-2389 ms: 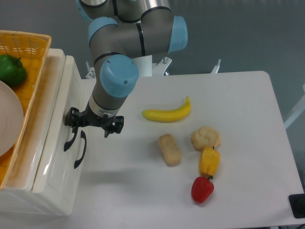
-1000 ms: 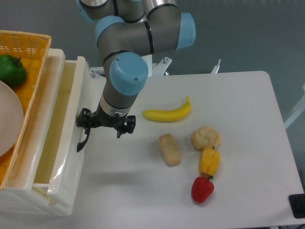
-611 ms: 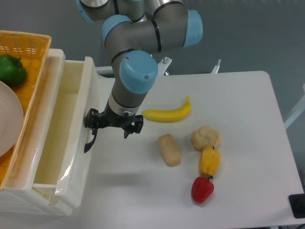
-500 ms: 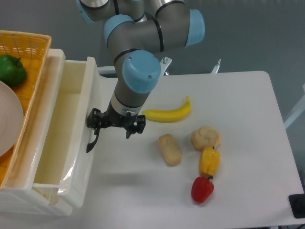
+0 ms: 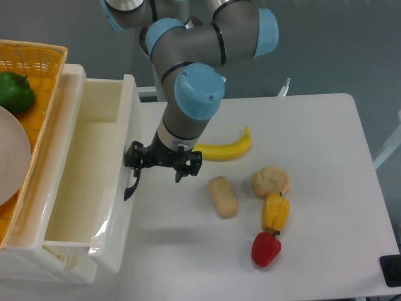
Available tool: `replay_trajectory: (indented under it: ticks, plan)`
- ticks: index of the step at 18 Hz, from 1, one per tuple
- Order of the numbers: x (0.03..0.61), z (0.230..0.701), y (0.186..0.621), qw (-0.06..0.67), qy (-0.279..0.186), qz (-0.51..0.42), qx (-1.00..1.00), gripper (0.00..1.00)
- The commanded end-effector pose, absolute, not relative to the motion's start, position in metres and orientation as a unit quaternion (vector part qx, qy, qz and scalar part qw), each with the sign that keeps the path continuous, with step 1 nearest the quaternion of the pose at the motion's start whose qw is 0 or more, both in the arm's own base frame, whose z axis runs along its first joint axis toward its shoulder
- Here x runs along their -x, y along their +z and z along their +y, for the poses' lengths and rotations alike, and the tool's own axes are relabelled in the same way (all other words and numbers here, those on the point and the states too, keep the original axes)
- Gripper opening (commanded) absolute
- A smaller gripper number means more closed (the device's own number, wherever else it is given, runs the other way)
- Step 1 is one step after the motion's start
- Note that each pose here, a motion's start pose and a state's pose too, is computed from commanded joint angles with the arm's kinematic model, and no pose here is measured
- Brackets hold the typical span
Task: Slide the top white drawer open
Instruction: 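Pull the handle away from the cabinet, sliding the drawer out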
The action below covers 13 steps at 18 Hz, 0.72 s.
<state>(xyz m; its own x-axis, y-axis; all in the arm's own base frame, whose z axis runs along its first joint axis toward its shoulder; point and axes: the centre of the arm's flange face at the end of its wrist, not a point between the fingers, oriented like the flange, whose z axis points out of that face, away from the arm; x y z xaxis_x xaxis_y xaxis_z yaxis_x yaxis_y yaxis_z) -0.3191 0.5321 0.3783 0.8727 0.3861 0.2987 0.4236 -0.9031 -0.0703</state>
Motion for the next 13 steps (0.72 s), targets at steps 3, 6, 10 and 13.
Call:
replay_trajectory:
  ticks: [3,6,10,13]
  plan:
    - [0.329,0.527,0.378,0.069,-0.139,-0.216,0.964,1.0]
    - [0.336,0.523,0.378,0.072,-0.138,-0.213,0.965,1.0]
    - [0.342,0.52,0.38,0.074,-0.137,-0.213,0.965,1.0]
    - [0.345,0.518,0.382,0.076,-0.136,-0.216,0.964,1.0]
